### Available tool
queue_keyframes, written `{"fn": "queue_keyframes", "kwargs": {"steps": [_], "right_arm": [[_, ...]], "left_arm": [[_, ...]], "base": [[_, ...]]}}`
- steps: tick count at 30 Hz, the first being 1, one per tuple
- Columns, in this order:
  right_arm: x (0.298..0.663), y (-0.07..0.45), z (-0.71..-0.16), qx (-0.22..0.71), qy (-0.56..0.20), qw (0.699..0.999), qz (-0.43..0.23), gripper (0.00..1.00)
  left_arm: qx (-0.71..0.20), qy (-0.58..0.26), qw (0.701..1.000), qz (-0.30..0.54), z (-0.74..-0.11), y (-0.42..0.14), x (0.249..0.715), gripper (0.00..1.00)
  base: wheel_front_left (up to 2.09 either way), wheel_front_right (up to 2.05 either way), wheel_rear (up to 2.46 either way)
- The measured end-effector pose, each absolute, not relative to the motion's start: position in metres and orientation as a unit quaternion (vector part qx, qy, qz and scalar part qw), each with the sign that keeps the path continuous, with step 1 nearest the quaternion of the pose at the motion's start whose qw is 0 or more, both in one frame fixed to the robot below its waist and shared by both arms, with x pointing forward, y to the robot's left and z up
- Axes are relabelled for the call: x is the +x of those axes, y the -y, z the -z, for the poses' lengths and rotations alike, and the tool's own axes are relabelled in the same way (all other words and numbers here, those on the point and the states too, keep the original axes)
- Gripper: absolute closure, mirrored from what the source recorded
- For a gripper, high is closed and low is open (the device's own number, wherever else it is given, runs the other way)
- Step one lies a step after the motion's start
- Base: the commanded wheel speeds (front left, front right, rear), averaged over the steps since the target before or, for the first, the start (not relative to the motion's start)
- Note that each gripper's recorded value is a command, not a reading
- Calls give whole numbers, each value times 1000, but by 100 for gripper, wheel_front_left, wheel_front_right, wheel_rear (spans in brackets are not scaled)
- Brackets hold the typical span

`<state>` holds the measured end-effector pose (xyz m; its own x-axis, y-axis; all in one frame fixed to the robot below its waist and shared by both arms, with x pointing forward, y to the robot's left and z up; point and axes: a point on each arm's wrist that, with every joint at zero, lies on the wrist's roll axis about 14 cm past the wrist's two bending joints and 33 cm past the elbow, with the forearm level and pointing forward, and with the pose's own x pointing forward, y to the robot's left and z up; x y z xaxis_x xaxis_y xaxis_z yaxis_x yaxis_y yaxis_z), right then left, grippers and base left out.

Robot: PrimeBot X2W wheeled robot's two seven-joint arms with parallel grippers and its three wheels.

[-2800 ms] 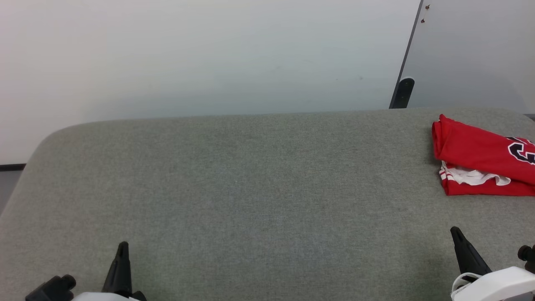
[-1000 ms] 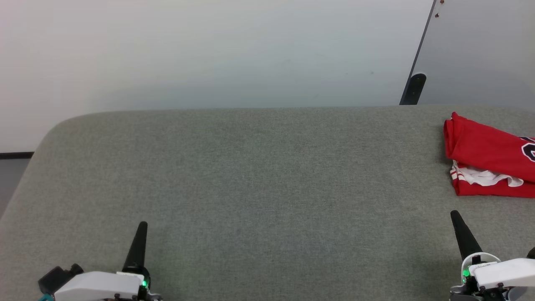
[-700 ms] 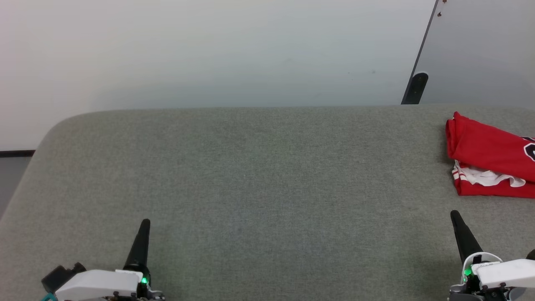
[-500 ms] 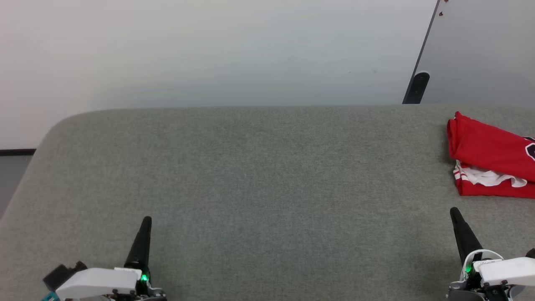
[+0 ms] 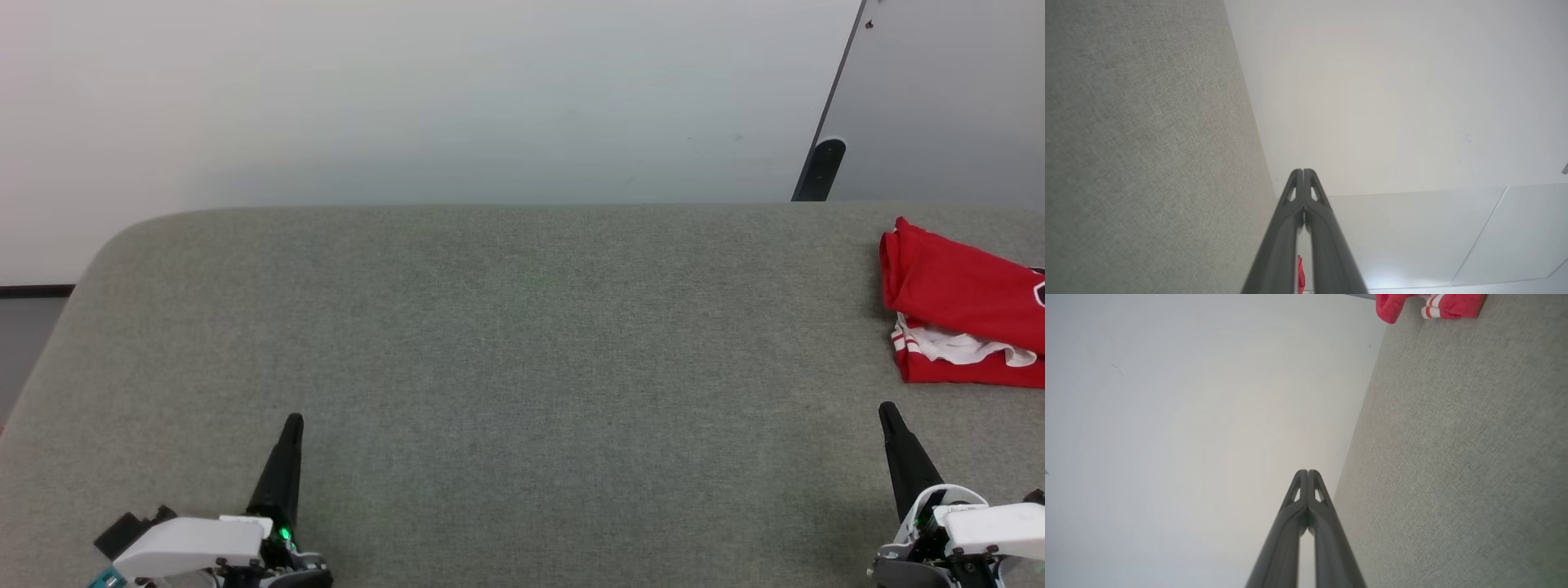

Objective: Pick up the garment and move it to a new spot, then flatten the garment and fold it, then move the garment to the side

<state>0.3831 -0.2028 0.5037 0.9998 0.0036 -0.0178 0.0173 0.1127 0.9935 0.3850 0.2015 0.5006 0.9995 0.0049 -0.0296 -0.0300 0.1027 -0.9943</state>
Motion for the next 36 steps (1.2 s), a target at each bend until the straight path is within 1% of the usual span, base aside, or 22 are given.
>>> {"fn": "queue_keyframes", "kwargs": {"steps": [16, 36], "right_arm": [[388, 200, -505, 707, -2, 707, 3, 100], [389, 200, -506, 708, -1, 706, 2, 100]], "left_arm": [[-708, -5, 706, -4, -504, -200, 388, 100], [-708, -4, 706, -3, -504, -200, 388, 100]], "base": [[0, 0, 0], [0, 0, 0]]}}
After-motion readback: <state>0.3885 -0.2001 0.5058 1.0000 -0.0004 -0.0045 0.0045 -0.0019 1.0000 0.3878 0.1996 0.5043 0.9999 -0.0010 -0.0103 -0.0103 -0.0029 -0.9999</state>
